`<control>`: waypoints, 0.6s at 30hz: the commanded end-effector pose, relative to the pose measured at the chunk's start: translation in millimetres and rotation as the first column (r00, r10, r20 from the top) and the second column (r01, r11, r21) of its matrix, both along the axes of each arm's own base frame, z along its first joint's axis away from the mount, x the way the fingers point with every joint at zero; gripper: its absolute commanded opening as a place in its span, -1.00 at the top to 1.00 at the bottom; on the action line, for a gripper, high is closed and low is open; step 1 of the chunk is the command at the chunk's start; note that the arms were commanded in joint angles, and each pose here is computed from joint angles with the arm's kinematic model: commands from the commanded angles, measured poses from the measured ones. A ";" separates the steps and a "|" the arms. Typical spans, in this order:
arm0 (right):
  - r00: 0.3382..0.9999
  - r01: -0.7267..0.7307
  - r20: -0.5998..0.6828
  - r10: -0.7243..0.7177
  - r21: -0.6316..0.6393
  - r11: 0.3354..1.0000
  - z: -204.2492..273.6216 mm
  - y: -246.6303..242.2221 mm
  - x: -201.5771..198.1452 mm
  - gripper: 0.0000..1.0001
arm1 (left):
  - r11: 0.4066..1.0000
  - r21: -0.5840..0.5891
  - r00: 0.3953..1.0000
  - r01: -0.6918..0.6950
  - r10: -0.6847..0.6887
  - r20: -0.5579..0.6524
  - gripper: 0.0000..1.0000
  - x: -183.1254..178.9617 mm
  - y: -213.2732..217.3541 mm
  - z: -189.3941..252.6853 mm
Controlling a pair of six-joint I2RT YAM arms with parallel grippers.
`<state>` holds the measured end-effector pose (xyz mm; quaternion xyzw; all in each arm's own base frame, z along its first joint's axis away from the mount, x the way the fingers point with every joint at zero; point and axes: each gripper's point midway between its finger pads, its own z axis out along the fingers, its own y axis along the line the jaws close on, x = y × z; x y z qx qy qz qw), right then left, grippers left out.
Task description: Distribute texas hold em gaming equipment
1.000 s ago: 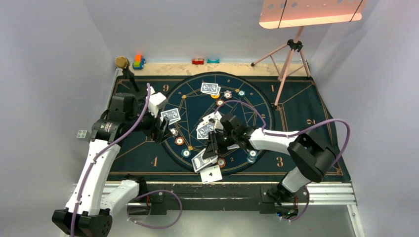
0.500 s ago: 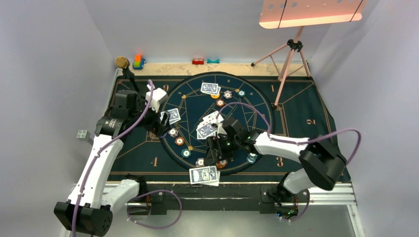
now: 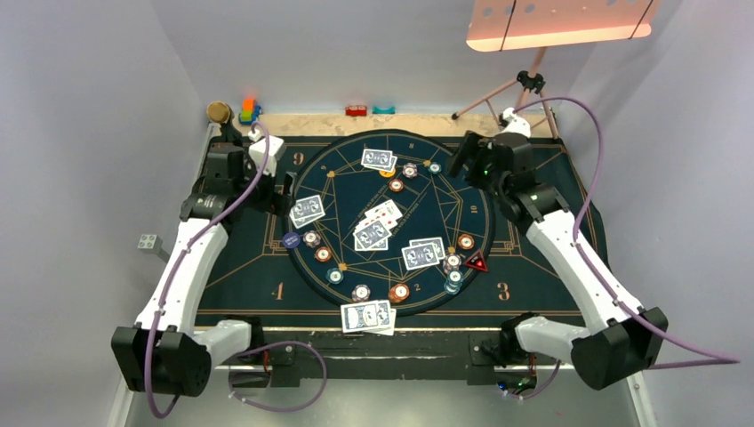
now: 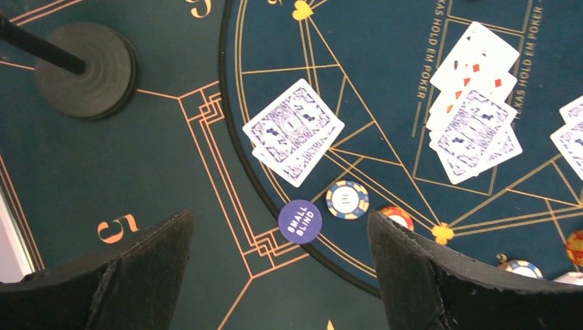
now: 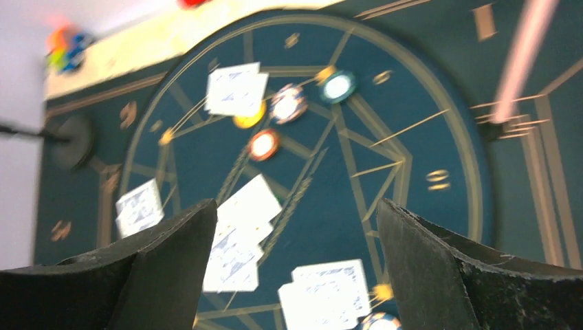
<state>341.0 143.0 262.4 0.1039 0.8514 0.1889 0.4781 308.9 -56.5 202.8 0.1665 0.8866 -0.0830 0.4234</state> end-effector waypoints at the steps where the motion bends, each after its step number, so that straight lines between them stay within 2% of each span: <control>1: 0.966 0.239 0.147 -0.211 -0.215 0.947 -8.7 -67.6 30.9 -0.82 | 0.994 0.102 0.999 -0.041 0.038 0.030 -0.99 27.6 18.2 -13.8; 4: 0.936 0.333 0.233 -0.263 -0.350 0.875 -19.2 -95.6 43.7 -0.85 | 0.982 0.161 0.995 -0.098 0.102 -0.017 -0.99 34.5 32.0 -28.7; 7: 0.893 0.444 0.270 -0.359 -0.410 0.796 -36.1 -126.1 49.1 -0.87 | 0.981 0.151 0.989 -0.120 0.131 -0.065 -0.99 33.9 32.5 -40.4; 12: 0.803 0.562 0.465 -0.373 -0.382 0.733 -45.9 -149.4 44.0 -0.89 | 0.987 0.101 0.991 -0.127 0.122 0.057 -0.99 45.3 29.9 -48.1; 16: 0.773 0.619 0.466 -0.430 -0.406 0.673 -68.8 -165.9 39.1 -0.91 | 0.995 0.039 0.990 -0.091 0.086 0.113 -0.99 52.0 22.1 -50.8; 18: 0.767 0.631 0.454 -0.454 -0.403 0.662 -78.2 -171.4 37.5 -0.92 | 0.996 0.010 0.984 -0.088 0.086 0.155 -0.99 56.4 20.7 -51.4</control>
